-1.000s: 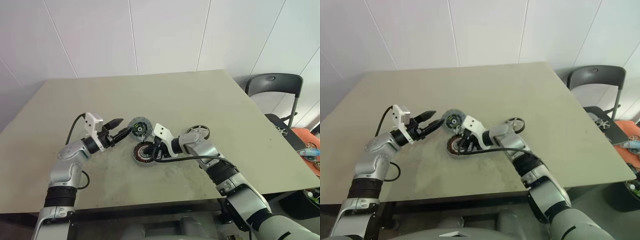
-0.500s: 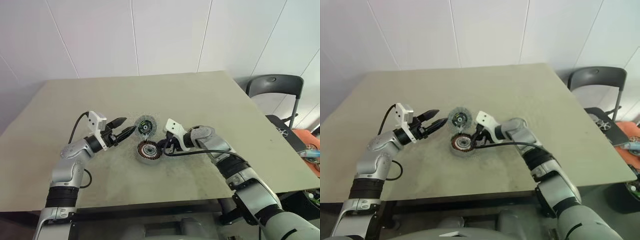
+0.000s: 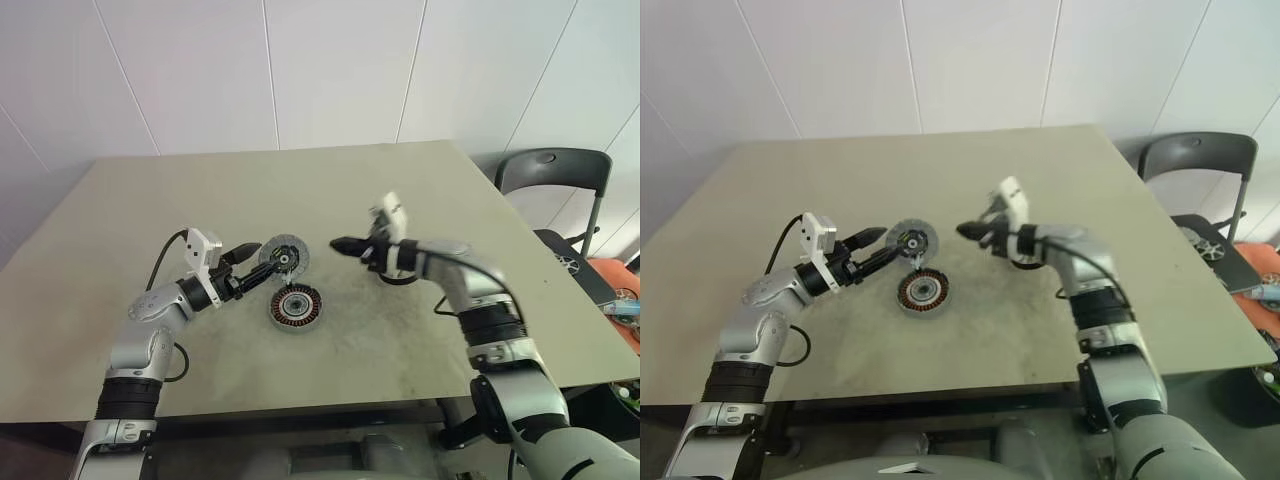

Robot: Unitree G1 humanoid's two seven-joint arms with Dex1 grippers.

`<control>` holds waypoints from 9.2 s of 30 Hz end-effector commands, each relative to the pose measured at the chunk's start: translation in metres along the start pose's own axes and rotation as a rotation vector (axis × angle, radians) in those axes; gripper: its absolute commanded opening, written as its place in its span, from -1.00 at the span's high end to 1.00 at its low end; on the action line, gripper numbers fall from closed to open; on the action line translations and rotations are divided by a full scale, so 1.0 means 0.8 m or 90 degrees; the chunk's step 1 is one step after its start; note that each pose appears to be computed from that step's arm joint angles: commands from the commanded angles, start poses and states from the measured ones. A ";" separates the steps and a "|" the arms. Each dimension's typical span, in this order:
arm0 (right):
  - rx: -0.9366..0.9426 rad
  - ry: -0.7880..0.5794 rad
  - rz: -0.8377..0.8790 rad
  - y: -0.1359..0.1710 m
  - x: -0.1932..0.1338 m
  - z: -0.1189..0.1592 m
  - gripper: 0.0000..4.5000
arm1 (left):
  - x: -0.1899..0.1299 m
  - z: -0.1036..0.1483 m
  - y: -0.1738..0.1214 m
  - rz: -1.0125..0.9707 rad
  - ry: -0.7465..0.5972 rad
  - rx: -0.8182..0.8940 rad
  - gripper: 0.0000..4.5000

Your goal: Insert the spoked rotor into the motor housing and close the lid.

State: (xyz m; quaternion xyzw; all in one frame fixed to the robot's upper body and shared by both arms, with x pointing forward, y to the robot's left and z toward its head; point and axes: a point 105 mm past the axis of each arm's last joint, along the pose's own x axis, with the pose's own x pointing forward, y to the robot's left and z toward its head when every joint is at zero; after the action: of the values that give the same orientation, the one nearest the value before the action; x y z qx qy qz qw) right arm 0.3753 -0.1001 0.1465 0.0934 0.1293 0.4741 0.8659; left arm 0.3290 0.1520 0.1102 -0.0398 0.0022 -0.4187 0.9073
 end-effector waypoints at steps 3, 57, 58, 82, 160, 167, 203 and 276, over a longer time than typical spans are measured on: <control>-0.013 -0.039 -0.121 -0.033 -0.081 0.041 0.44 | 0.007 0.005 -0.010 -0.038 -0.006 0.020 -0.47; 0.547 -0.133 0.210 0.061 -0.003 -0.019 0.82 | -0.101 -0.007 -0.023 0.018 0.095 0.008 -0.47; 0.562 -0.121 0.219 0.069 0.005 -0.024 0.82 | -0.099 -0.007 -0.024 0.017 0.093 0.007 -0.47; 0.585 0.046 0.164 0.096 0.055 -0.096 0.82 | -0.098 -0.009 -0.028 0.024 0.088 -0.001 -0.47; -0.250 0.243 0.084 0.066 0.094 -0.088 0.68 | -0.066 -0.043 0.010 0.014 0.113 0.030 -0.47; -0.265 0.261 0.091 0.052 0.077 -0.078 0.68 | -0.048 -0.041 -0.002 0.002 0.108 0.036 -0.47; -0.073 0.121 0.135 0.105 0.128 -0.060 0.68 | -0.118 -0.048 0.002 0.019 0.121 0.032 -0.47; -0.484 0.428 0.303 0.108 0.068 -0.081 -0.98 | -0.084 -0.032 -0.028 0.012 0.104 0.032 -0.47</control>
State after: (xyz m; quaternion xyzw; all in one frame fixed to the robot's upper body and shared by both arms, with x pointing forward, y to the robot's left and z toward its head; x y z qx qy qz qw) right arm 0.3127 -0.0070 0.0947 -0.3339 0.2084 0.6720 0.6274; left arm 0.2665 0.1888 0.0754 0.0098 0.0881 -0.4086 0.9084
